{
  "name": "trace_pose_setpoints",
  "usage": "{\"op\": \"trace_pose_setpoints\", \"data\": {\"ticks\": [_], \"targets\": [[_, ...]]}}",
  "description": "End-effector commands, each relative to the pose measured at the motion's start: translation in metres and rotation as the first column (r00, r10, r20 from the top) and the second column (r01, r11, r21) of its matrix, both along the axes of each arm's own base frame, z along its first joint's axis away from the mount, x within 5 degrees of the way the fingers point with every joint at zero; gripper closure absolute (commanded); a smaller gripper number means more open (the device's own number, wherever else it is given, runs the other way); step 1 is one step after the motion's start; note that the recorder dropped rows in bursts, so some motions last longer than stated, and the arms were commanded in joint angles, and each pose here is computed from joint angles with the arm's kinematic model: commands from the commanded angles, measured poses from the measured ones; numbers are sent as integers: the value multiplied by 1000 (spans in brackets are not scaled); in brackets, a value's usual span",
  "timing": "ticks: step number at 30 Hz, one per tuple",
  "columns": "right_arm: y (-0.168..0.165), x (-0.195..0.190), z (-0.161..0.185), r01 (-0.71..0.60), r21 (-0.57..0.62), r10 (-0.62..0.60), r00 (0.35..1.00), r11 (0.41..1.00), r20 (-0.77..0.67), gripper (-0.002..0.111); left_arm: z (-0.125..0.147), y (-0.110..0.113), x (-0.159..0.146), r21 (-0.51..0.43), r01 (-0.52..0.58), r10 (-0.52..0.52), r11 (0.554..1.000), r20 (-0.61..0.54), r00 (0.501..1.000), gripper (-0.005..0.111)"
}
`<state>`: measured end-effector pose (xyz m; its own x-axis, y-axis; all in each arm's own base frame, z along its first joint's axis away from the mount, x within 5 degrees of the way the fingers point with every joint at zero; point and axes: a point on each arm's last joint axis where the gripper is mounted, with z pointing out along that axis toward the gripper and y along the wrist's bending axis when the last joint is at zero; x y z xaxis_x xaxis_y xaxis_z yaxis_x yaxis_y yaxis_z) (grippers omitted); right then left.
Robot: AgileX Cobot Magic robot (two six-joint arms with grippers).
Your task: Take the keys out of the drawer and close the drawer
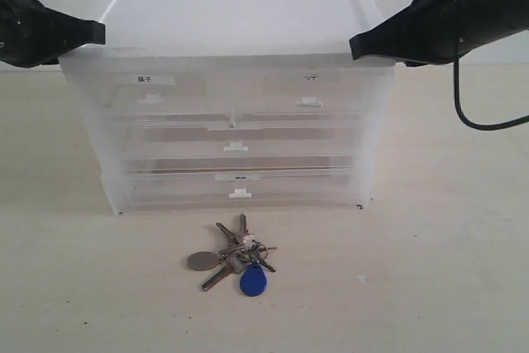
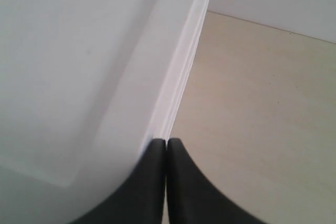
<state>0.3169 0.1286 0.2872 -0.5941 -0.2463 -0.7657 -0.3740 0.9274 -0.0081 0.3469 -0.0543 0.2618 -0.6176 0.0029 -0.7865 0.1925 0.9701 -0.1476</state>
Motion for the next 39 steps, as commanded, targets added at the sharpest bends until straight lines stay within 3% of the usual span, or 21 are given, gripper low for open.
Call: {"op": "trace_pose_setpoints", "data": {"ticks": [1, 8, 16, 20, 25, 26, 31, 39], "targets": [[16, -6, 7, -35, 62, 33, 999, 997, 34, 108, -3, -14, -24, -47, 28, -30, 999, -33, 999, 102], [13, -12, 20, -37, 73, 33, 998, 997, 62, 108, 22, -8, -31, -31, 2, 1, 1000, 90, 996, 102], [-10, -56, 87, -59, 113, 27, 964, 992, 265, 108, 86, 12, -69, -53, -44, 58, 998, 309, 949, 102], [-30, -101, 125, -78, 165, 6, 917, 983, 400, 108, 128, 21, -131, -113, -65, 113, 992, 508, 854, 102], [-65, -177, 136, -142, 281, -72, 772, 949, 632, 108, 164, 29, -217, -143, -13, 113, 990, 721, 684, 102], [-72, -193, 135, -157, 310, -95, 743, 938, 662, 108, 165, 31, -233, -149, -6, 117, 989, 747, 655, 102], [-96, -246, 137, -218, 357, -156, 615, 908, 773, 108, 155, 37, -268, -160, 5, 125, 987, 788, 603, 102], [-119, -296, 126, -266, 379, -204, 510, 886, 836, 108, 127, 41, -299, -177, 19, 135, 984, 813, 567, 102]]}}
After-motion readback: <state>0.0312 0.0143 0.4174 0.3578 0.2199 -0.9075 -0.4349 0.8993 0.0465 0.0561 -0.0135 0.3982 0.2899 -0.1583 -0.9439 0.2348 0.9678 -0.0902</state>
